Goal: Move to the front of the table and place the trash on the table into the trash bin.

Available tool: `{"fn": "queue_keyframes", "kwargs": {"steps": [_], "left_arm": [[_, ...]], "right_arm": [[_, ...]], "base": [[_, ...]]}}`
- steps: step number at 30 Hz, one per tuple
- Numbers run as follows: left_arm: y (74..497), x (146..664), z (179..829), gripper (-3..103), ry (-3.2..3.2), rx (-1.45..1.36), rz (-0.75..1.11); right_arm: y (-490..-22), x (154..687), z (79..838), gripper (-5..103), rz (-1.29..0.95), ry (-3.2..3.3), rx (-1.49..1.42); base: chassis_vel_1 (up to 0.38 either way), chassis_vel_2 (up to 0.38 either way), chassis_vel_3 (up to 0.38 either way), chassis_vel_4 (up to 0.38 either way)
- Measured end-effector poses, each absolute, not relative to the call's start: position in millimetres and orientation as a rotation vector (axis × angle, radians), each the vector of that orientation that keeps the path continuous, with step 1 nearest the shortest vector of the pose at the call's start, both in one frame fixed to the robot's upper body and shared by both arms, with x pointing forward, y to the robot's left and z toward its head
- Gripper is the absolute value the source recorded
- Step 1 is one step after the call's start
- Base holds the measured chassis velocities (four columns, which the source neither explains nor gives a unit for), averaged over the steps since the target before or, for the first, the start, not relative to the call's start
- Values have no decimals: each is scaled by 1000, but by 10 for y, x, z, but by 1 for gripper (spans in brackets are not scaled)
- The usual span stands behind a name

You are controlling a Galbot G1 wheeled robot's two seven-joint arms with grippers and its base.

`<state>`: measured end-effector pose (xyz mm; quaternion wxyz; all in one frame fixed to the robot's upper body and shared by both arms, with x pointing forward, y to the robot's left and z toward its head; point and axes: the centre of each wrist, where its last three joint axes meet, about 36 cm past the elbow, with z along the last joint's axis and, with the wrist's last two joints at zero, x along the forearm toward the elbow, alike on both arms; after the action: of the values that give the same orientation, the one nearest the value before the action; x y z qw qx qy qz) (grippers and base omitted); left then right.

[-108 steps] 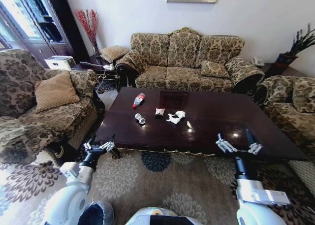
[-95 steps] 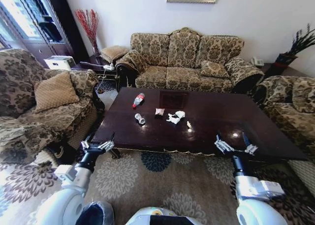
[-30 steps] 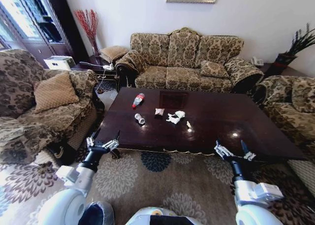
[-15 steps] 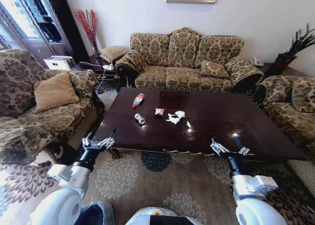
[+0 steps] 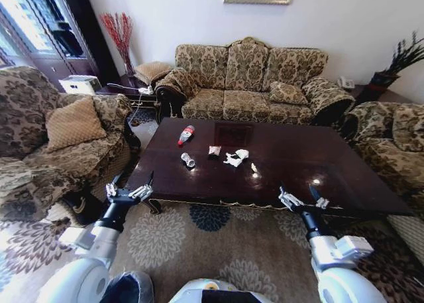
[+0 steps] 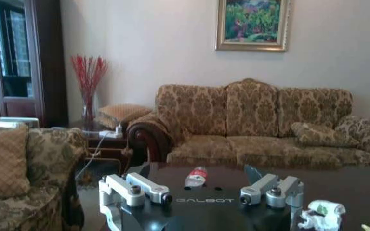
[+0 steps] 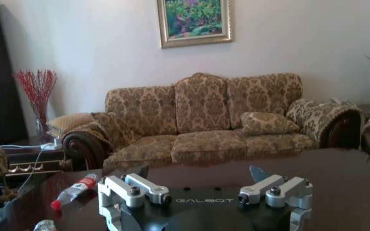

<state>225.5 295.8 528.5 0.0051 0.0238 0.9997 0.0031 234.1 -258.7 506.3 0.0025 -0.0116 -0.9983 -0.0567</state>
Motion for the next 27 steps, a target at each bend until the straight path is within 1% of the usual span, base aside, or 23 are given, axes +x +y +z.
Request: {"fn": "queue_keyframes", "kwargs": {"steps": [4, 5, 7, 10, 17, 19, 23, 27], "left_arm": [[2936, 2283, 5295, 100, 3096, 87, -113], [2936, 2283, 5295, 100, 3096, 87, -113], [2912, 2300, 5295, 100, 3055, 82, -193], [2901, 2316, 5296, 100, 3025, 63, -245], [2918, 2288, 5259, 100, 3053, 47, -239], [2910, 2280, 5246, 100, 3083, 67, -225], [2858, 2278, 5250, 100, 3157, 89, -298], [2861, 2252, 5237, 100, 3320, 62, -283]], "right_arm": [[-2633, 2364, 4993, 100, -131, -3148, -39], [-2633, 2364, 4993, 100, -131, -3148, -39], [-2633, 2364, 4970, 100, -125, -3151, -49], [-2614, 2361, 4959, 100, -125, -3152, -48], [-2540, 2341, 5025, 100, -171, -3145, 19], [-2578, 2340, 5046, 100, -142, -3153, 23], [-2601, 2329, 5025, 100, -130, -3148, -8], [-2604, 2320, 4989, 100, -93, -3085, 3]], "base": [[0, 0, 0, 0], [0, 0, 0, 0], [0, 0, 0, 0], [0, 0, 0, 0], [0, 0, 0, 0], [0, 0, 0, 0], [0, 0, 0, 0], [0, 0, 0, 0]]}}
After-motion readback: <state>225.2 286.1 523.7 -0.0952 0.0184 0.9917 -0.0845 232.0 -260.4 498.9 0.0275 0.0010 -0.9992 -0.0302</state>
